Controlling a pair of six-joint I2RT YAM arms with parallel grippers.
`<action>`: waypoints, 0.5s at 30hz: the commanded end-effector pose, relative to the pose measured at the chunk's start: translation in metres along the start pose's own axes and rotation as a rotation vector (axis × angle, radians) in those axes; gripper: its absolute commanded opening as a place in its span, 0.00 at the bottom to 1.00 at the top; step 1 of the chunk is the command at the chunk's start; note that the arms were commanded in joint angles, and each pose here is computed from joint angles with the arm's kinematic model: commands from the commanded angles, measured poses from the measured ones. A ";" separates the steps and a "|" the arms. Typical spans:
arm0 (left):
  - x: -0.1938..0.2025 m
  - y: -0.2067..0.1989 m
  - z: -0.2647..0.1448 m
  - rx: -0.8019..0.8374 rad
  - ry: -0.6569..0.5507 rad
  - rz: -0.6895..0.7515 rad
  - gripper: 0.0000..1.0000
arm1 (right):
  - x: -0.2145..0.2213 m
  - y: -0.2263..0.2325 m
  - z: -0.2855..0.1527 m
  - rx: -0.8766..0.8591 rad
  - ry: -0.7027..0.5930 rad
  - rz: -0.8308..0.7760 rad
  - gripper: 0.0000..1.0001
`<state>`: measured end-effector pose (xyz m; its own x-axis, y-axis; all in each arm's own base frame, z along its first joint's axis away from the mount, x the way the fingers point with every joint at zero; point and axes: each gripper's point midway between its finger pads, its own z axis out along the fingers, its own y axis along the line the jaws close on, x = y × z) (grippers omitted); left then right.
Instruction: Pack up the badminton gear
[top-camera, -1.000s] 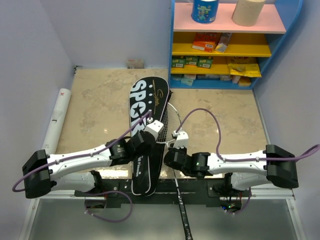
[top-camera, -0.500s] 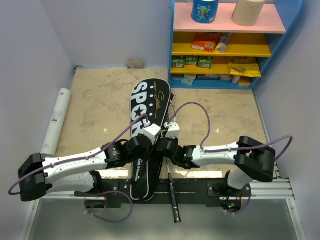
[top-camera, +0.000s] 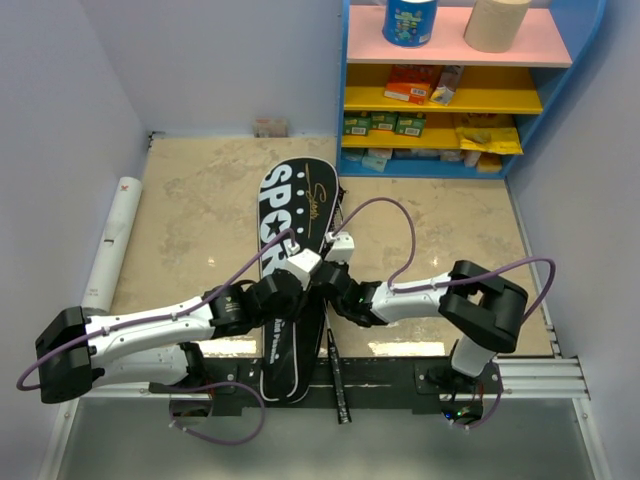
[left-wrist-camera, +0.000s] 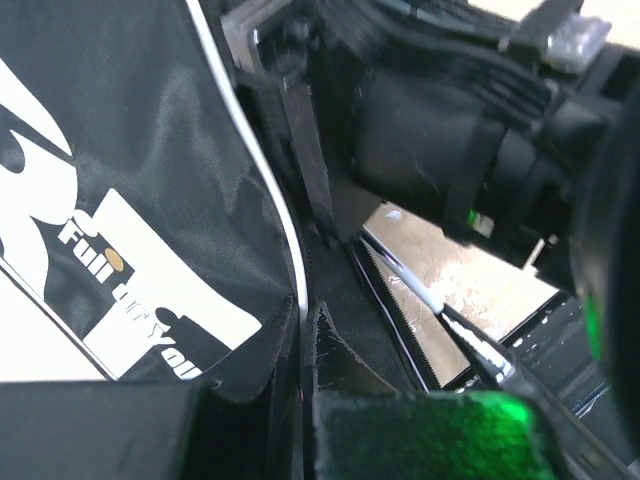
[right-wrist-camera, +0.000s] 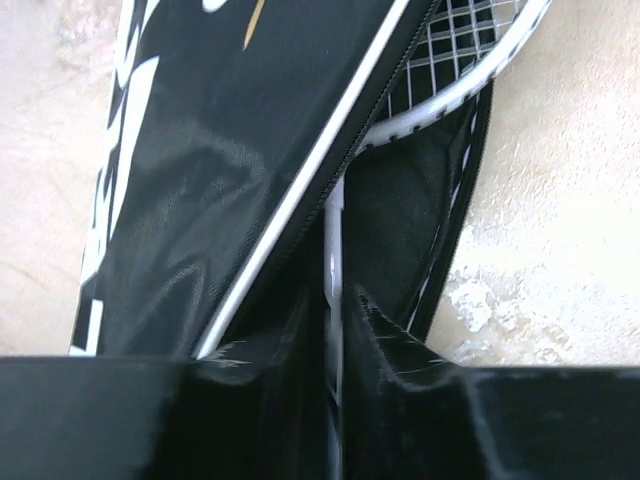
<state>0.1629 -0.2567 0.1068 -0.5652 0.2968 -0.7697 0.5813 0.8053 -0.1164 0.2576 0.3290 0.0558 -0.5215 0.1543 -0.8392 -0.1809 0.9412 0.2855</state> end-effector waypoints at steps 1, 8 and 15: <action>-0.025 -0.019 -0.004 0.079 -0.091 -0.042 0.00 | -0.033 0.021 -0.004 -0.074 -0.091 0.130 0.43; -0.029 -0.015 0.000 0.046 -0.096 -0.021 0.00 | -0.020 -0.002 -0.036 -0.092 -0.006 0.152 0.71; -0.033 -0.014 0.006 0.022 -0.101 -0.007 0.00 | 0.010 -0.006 -0.098 -0.182 0.142 0.134 0.73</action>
<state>0.1652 -0.2582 0.1020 -0.5635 0.3059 -0.7674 0.5789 0.8089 -0.1027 0.2125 0.2962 0.0894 -0.5830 0.2572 -0.7707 -0.2068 0.8703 0.4469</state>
